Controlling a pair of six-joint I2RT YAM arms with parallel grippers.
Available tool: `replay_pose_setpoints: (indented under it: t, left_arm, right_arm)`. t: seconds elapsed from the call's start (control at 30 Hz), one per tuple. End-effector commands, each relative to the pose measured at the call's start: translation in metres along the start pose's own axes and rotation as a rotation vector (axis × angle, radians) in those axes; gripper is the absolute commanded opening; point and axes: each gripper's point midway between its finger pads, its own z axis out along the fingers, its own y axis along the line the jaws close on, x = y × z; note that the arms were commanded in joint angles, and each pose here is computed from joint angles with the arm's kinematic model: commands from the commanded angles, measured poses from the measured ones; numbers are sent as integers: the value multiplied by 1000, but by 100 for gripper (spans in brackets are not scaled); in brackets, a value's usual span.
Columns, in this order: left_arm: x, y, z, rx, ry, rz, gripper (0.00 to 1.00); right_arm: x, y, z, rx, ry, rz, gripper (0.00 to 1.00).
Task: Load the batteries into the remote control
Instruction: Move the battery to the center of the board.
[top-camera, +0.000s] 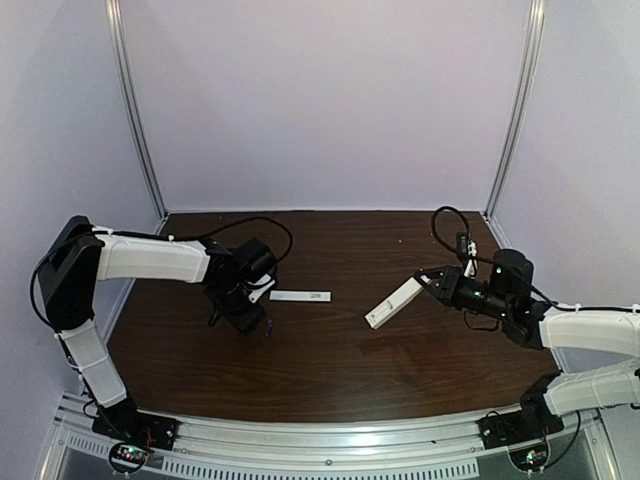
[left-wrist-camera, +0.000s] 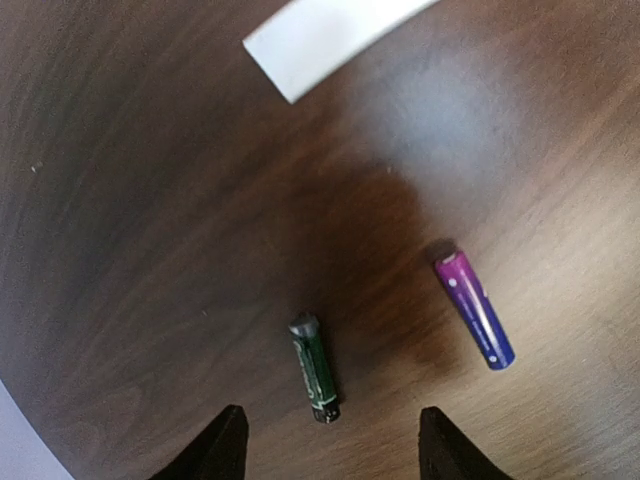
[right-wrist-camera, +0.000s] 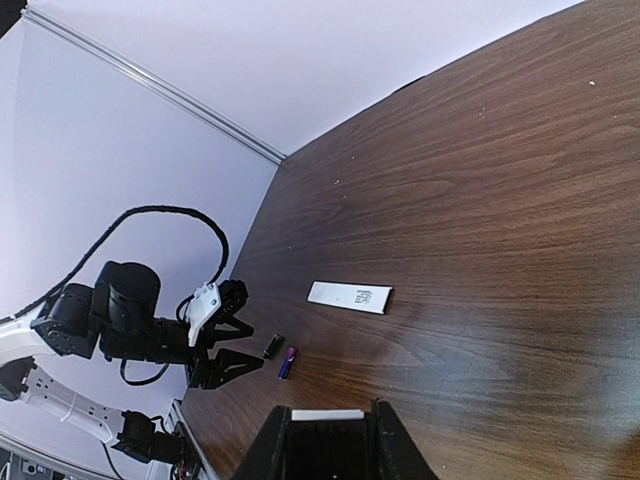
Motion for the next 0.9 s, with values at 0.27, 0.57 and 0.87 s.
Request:
replay_pose_setpoints:
  t: [0.27, 0.57, 0.87]
  left_arm:
    - [17, -10, 17, -32, 36, 46, 60]
    - [11, -14, 22, -69, 36, 74, 64]
    - [-11, -28, 20, -48, -11, 91, 70]
  right_arm:
    - [-4, -3, -1, 11, -20, 0, 0]
    - [-2, -5, -2, 19, -17, 2, 0]
    - [-2, -6, -2, 20, -15, 1, 0]
